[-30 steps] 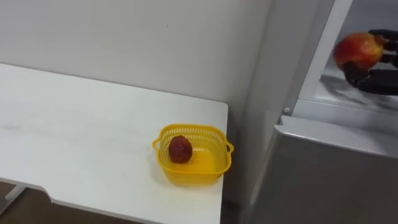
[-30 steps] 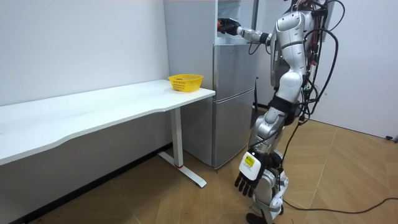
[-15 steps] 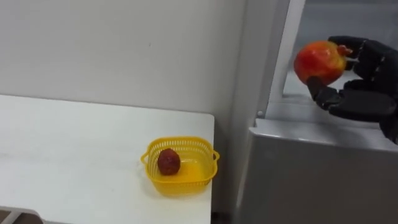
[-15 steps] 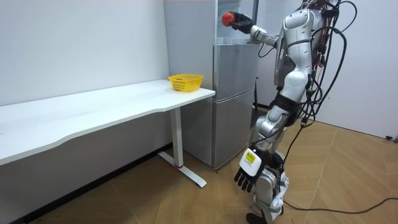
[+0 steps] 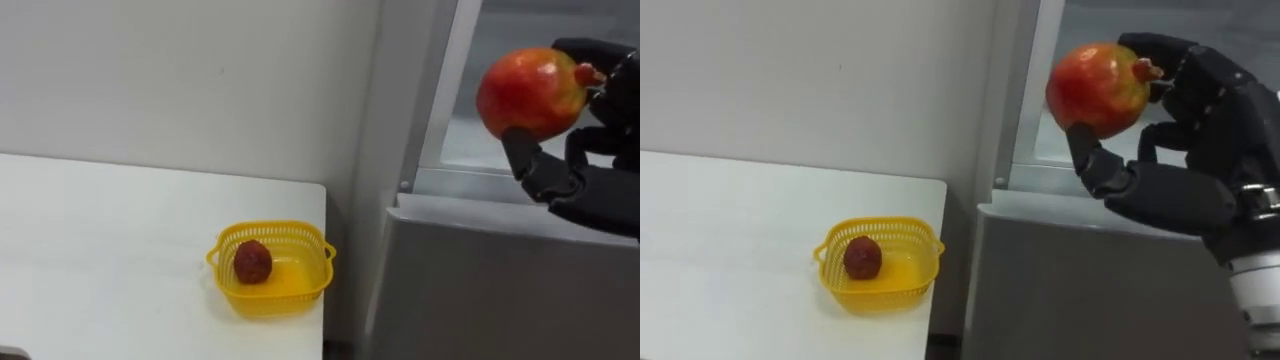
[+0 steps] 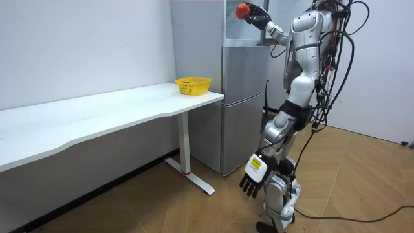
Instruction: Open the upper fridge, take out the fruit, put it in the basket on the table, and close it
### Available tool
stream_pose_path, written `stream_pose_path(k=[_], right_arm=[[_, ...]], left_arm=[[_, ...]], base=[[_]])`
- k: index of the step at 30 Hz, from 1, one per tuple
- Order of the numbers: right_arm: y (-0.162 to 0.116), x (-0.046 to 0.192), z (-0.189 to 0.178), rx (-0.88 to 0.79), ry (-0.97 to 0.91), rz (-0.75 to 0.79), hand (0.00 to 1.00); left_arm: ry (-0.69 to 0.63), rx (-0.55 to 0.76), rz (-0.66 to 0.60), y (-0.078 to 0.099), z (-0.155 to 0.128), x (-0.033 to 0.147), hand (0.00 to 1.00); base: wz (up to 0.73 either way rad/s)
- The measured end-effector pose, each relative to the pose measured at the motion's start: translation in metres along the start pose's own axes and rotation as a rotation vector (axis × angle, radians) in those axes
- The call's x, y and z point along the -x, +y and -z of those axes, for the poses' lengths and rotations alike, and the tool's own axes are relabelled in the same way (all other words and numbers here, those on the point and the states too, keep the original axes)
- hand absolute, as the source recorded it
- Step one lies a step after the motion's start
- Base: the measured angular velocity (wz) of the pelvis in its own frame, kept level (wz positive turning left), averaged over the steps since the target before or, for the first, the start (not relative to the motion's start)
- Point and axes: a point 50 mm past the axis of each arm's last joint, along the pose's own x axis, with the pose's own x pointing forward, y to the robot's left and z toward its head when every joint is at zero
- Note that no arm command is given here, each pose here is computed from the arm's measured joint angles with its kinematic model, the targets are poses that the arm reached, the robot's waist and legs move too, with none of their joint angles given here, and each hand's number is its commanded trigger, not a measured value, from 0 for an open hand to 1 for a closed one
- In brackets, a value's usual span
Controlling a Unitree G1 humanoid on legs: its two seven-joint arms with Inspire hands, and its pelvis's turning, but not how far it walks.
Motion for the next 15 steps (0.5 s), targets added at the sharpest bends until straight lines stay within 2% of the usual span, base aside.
stream_pose_path(k=[6, 12, 15], right_arm=[[0.006, 0.001, -0.01, 0.024, -0.054, -0.013, 1.0], [0.023, 0.006, -0.036, 0.085, -0.211, -0.058, 1.0], [0.03, 0.007, -0.038, 0.086, -0.233, -0.103, 1.0]], left_arm=[[-0.003, 0.009, 0.013, -0.006, -0.001, 0.0, 0.0], [-0.003, 0.013, 0.032, -0.011, 0.001, 0.0, 0.0], [-0.018, 0.004, 0.039, -0.013, -0.001, 0.0, 0.0]], base=[[-0.1], [-0.04], [0.0]])
